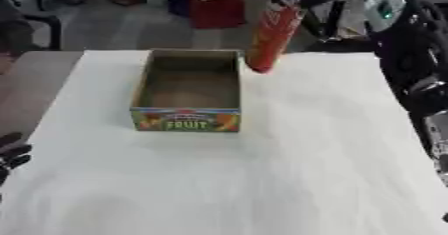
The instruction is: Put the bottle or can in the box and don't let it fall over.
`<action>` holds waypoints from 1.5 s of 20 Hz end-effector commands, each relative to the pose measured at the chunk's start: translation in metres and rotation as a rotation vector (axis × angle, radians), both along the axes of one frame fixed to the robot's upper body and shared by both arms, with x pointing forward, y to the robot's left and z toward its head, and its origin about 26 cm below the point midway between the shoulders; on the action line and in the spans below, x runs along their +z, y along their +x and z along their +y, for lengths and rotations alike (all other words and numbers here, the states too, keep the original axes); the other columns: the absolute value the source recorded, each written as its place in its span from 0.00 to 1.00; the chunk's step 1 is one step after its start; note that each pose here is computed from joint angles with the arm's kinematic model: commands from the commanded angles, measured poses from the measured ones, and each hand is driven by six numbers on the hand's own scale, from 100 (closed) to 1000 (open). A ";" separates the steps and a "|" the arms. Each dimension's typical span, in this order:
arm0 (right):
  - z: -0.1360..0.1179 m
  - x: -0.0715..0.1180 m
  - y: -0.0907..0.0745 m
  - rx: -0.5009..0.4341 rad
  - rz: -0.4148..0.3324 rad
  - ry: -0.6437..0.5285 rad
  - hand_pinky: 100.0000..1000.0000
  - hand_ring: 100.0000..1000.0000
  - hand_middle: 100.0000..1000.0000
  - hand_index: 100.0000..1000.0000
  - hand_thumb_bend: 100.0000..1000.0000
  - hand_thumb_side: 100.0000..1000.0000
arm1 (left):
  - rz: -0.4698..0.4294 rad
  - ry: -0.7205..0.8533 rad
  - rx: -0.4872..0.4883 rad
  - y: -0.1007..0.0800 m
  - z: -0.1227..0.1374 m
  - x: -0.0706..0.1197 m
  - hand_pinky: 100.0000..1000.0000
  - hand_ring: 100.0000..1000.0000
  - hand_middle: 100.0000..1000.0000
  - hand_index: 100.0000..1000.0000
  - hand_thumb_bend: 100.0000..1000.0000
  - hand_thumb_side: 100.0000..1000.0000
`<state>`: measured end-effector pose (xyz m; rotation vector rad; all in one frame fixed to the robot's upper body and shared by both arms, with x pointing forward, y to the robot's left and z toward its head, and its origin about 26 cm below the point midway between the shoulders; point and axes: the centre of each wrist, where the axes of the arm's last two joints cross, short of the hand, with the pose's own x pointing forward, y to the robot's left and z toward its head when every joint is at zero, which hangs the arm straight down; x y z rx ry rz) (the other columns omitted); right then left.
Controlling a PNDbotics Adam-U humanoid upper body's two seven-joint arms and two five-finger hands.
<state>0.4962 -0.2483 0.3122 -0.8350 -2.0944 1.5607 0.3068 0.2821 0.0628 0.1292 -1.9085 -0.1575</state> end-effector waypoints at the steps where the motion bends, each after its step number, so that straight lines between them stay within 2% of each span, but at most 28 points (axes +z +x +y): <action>1: 0.025 0.015 -0.004 0.075 -0.048 0.025 0.10 0.23 0.23 0.41 0.00 0.00 | -0.034 -0.003 -0.028 0.004 -0.005 0.010 0.76 0.71 0.75 0.97 0.17 1.00; 5: 0.044 -0.002 -0.002 0.114 0.002 0.010 0.13 0.26 0.27 0.48 0.00 0.00 | -0.042 -0.009 -0.046 0.006 -0.009 0.012 0.76 0.71 0.75 0.97 0.17 1.00; 7: 0.047 -0.014 0.000 0.114 0.033 -0.027 0.19 0.31 0.35 0.59 0.00 0.00 | -0.044 -0.010 -0.047 0.007 -0.009 0.013 0.76 0.71 0.75 0.97 0.17 1.00; 8: 0.048 -0.022 0.001 0.111 0.050 -0.051 0.30 0.40 0.42 0.70 0.00 0.00 | -0.044 -0.009 -0.046 0.007 -0.010 0.013 0.76 0.71 0.75 0.97 0.17 1.00; 9: 0.048 -0.028 0.001 0.108 0.060 -0.069 0.47 0.51 0.57 0.86 0.00 0.16 | -0.043 -0.009 -0.046 0.007 -0.010 0.013 0.76 0.71 0.75 0.97 0.17 1.00; 10: 0.047 -0.035 0.002 0.107 0.070 -0.088 0.59 0.61 0.66 0.95 0.00 0.29 | -0.044 -0.008 -0.045 0.007 -0.010 0.013 0.76 0.71 0.75 0.97 0.17 1.00; 11: 0.047 -0.039 0.003 0.109 0.075 -0.107 0.82 0.80 0.80 1.00 0.24 0.48 | -0.045 -0.008 -0.045 0.007 -0.010 0.013 0.76 0.71 0.75 0.97 0.17 1.00; 12: 0.046 -0.043 0.004 0.115 0.077 -0.135 0.93 0.90 0.89 1.00 0.32 0.53 | -0.045 -0.007 -0.044 0.007 -0.009 0.013 0.76 0.71 0.75 0.97 0.17 1.00; 13: 0.046 -0.046 0.005 0.122 0.079 -0.158 1.00 0.98 0.95 1.00 0.35 0.56 | -0.044 -0.006 -0.043 0.007 -0.009 0.013 0.76 0.71 0.75 0.97 0.17 1.00; 15: 0.043 -0.048 0.006 0.132 0.075 -0.167 1.00 1.00 1.00 1.00 0.38 0.61 | -0.042 -0.004 -0.043 0.007 -0.009 0.013 0.76 0.71 0.75 0.97 0.17 1.00; 17: 0.042 -0.044 0.006 0.149 0.047 -0.129 1.00 1.00 1.00 1.00 0.38 0.61 | -0.040 -0.003 -0.042 0.007 -0.009 0.012 0.76 0.71 0.75 0.97 0.17 1.00; 23: 0.044 -0.016 -0.002 0.220 -0.074 -0.010 1.00 1.00 1.00 1.00 0.35 0.58 | -0.038 -0.001 -0.037 0.006 -0.007 0.011 0.76 0.71 0.75 0.97 0.17 1.00; 24: 0.041 -0.012 -0.003 0.224 -0.087 0.029 1.00 1.00 0.99 1.00 0.32 0.57 | -0.036 -0.001 -0.035 0.006 -0.007 0.011 0.76 0.71 0.75 0.97 0.17 1.00; 27: 0.016 -0.002 -0.008 0.223 -0.105 0.180 1.00 1.00 0.96 1.00 0.26 0.55 | -0.033 -0.001 -0.021 0.005 -0.004 0.010 0.76 0.71 0.75 0.97 0.17 1.00; 30: -0.043 0.003 -0.022 0.174 -0.094 0.310 1.00 0.97 0.93 1.00 0.15 0.57 | -0.021 0.006 0.011 0.002 0.003 0.007 0.76 0.71 0.75 0.97 0.17 1.00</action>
